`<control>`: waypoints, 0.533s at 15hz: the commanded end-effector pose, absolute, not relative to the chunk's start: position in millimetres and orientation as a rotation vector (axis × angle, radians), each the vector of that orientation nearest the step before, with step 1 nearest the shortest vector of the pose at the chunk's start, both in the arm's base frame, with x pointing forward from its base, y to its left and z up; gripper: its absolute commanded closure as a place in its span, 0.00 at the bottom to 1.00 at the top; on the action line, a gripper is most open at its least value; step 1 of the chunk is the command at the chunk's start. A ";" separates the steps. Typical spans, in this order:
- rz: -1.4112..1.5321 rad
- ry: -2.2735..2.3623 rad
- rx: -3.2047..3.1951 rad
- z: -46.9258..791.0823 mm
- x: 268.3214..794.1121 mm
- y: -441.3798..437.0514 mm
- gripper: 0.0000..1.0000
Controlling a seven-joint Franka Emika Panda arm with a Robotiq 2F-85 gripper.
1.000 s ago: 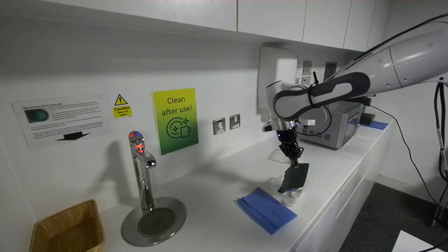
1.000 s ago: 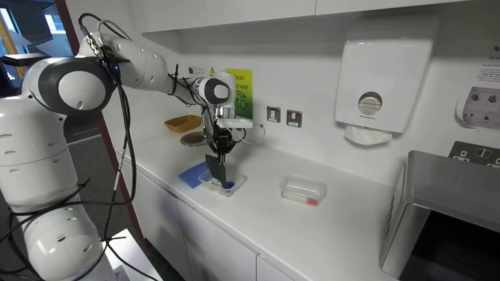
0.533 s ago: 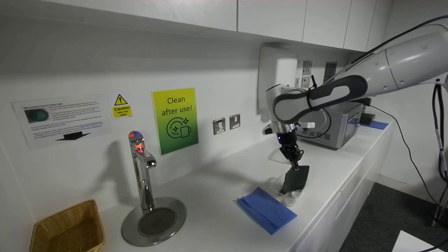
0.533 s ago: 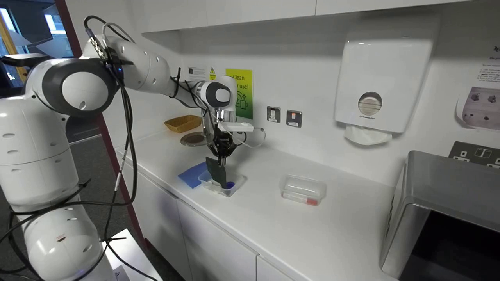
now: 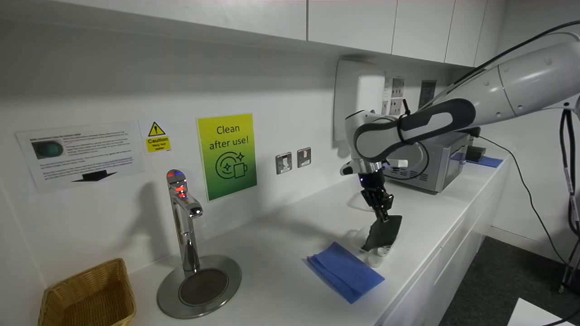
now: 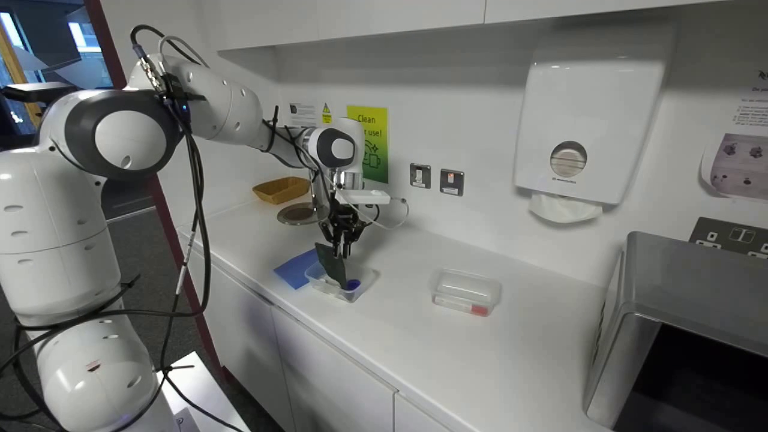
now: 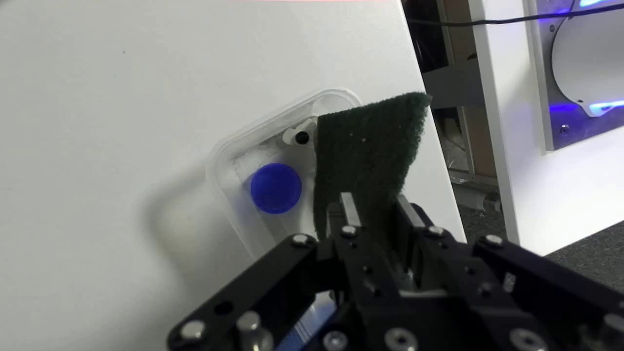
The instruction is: Put the black fabric in the clear container on the left.
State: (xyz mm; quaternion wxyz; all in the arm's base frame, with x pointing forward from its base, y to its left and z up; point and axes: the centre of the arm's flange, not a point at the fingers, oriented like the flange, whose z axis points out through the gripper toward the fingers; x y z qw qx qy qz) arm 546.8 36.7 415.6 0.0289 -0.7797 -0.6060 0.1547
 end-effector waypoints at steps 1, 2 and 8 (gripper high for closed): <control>0.461 -1.864 -2.447 413.3 543.5 28.9 0.42; 0.459 -1.859 -2.452 414.0 543.5 28.6 0.35; 0.361 -1.858 -2.528 442.5 542.7 30.5 0.00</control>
